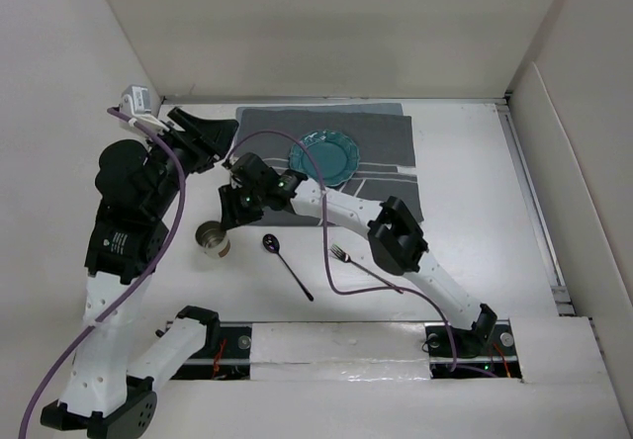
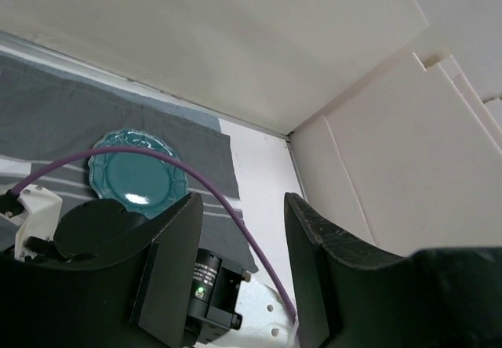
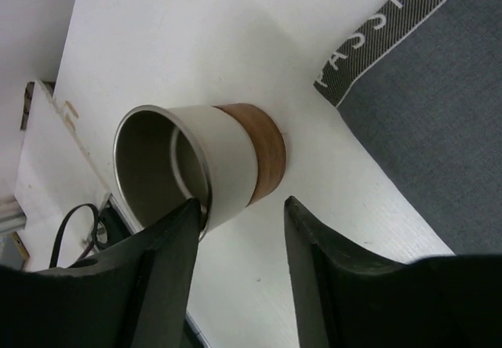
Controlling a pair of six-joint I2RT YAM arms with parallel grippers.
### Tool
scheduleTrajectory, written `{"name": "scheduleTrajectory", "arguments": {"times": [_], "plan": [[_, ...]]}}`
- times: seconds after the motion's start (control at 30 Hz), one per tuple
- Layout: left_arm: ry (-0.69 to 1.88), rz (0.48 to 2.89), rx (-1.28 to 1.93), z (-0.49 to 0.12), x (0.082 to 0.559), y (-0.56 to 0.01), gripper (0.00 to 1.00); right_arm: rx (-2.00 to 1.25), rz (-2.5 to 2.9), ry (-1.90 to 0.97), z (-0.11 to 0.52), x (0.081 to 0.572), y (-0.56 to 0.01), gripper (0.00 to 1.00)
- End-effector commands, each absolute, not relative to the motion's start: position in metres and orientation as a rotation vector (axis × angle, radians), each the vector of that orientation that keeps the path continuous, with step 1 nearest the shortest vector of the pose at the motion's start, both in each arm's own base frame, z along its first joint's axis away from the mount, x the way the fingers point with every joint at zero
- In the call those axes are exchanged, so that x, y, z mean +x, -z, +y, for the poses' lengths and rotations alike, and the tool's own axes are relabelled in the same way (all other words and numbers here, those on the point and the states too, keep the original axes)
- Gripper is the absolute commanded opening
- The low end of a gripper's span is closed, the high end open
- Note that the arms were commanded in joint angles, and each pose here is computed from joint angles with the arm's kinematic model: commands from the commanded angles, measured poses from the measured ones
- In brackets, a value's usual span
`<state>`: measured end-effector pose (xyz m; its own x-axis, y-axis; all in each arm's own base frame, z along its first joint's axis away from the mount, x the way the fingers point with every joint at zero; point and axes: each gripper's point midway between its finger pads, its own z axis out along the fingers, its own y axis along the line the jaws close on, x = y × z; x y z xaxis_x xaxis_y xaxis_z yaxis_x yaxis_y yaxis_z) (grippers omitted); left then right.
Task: Set the dinner table for one person
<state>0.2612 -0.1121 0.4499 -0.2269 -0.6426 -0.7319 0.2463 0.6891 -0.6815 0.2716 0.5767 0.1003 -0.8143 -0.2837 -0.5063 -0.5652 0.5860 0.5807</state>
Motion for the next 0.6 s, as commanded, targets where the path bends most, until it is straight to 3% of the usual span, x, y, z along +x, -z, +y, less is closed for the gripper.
{"name": "scheduleTrajectory", "arguments": {"times": [0.0,0.07,0.1,0.13,0.23,0.37,0.43,0.5,0.57], "plan": [[0.843,1.569,-0.309,-0.11,0.258,-0.455,0.43,-0.642,2.436,-1.155,0.591,0.273,-0.11,0.44],[0.826,1.578,-0.311,-0.108,0.259,-0.45,0.43,-0.631,2.463,-1.16,0.589,0.27,-0.103,0.25],[0.822,1.582,-0.311,-0.108,0.26,-0.448,0.43,-0.628,2.454,-1.179,0.591,0.27,-0.104,0.06],[0.817,1.581,-0.314,-0.108,0.261,-0.447,0.43,-0.633,2.426,-1.219,0.593,0.267,-0.118,0.0],[0.805,1.578,-0.309,-0.107,0.263,-0.447,0.43,-0.607,2.382,-1.268,0.589,0.27,-0.137,0.0],[0.755,1.563,-0.309,-0.101,0.268,-0.453,0.43,-0.526,2.218,-1.321,0.557,0.297,-0.222,0.0],[0.739,1.573,-0.303,-0.101,0.274,-0.451,0.44,-0.412,2.186,-1.263,0.507,0.343,-0.236,0.0],[0.737,1.585,-0.3,-0.102,0.277,-0.447,0.44,-0.372,2.179,-1.232,0.483,0.354,-0.246,0.0],[0.737,1.638,-0.29,-0.108,0.285,-0.431,0.44,-0.24,2.174,-1.109,0.423,0.407,-0.247,0.0]]}}
